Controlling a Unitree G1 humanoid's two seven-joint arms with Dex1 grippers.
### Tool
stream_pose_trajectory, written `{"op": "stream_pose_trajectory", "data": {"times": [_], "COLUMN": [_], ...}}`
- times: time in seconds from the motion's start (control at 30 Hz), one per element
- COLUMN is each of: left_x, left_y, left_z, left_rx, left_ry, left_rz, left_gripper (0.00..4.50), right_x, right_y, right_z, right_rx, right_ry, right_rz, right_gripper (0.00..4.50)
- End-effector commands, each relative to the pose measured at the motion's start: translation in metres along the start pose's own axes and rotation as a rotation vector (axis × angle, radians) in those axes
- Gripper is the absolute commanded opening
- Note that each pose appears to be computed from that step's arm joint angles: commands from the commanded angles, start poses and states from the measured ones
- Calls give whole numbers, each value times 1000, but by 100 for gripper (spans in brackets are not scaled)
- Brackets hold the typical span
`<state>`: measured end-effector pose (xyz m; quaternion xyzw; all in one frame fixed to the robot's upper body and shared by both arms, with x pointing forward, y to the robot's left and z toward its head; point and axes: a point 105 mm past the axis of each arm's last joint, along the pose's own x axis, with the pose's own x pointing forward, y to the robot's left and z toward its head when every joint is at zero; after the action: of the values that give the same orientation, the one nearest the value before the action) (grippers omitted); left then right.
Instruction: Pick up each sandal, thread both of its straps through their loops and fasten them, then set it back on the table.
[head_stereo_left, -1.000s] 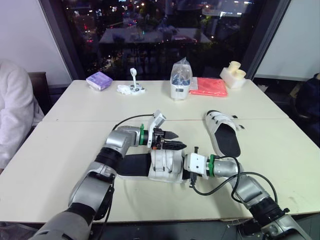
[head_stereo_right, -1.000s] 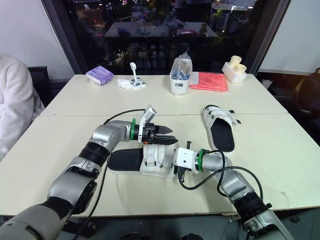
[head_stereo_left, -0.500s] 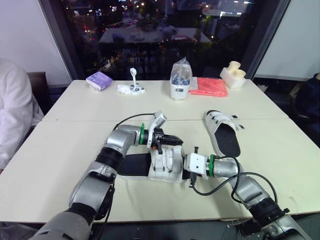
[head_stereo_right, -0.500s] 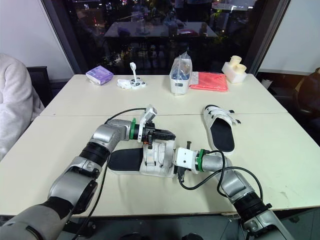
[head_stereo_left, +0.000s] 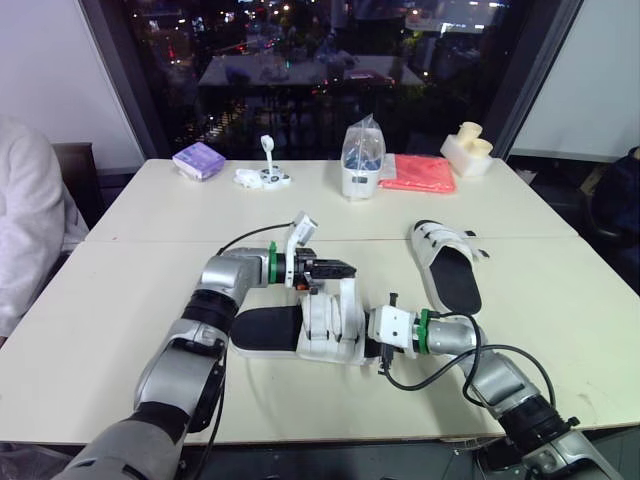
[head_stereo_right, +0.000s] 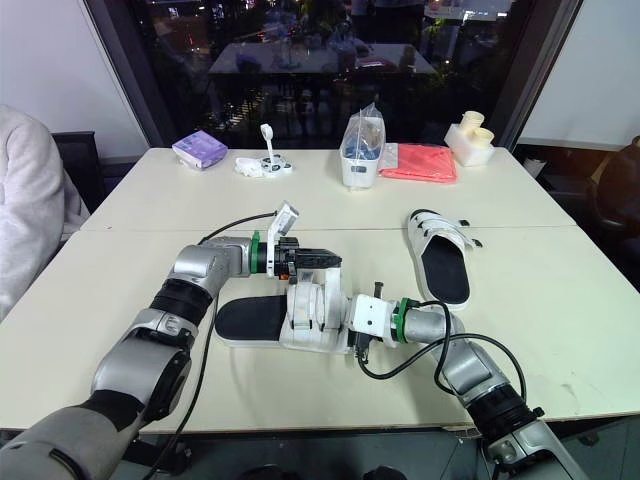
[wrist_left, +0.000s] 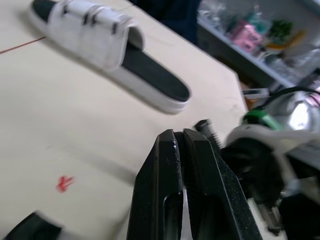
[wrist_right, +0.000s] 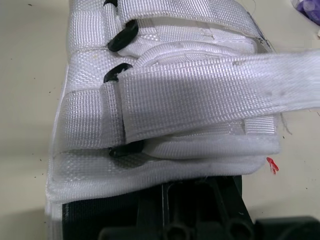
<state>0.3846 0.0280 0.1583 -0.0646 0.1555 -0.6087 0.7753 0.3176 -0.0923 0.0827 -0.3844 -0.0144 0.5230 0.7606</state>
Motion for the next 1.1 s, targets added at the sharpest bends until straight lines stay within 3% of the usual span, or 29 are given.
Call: {"op": "stream_pose_trajectory", "data": {"times": [0.03, 0.3, 0.4, 0.57, 0.83, 1.1], "left_x": [-6, -2, -1, 4, 1, -7], "left_y": [7, 15, 15, 20, 43, 37], "left_z": [17, -12, -25, -33, -31, 8], "left_rx": [102, 201, 296, 514, 626, 576], "left_ry": [-35, 126, 224, 346, 407, 192], "left_rz": [63, 99, 82, 104, 259, 261], "left_gripper": [2, 2, 99, 341, 341, 341], "right_x": [-1, -2, -2, -1, -1, 0], "right_y": [36, 37, 36, 36, 37, 36], "right_z": [-43, -43, -43, -43, -42, -41], "right_rx": [105, 104, 102, 100, 103, 120], "right_ry": [167, 170, 170, 169, 168, 154], "right_rz": [108, 108, 107, 109, 108, 92], "right_gripper": [0, 0, 0, 0, 0, 0]}}
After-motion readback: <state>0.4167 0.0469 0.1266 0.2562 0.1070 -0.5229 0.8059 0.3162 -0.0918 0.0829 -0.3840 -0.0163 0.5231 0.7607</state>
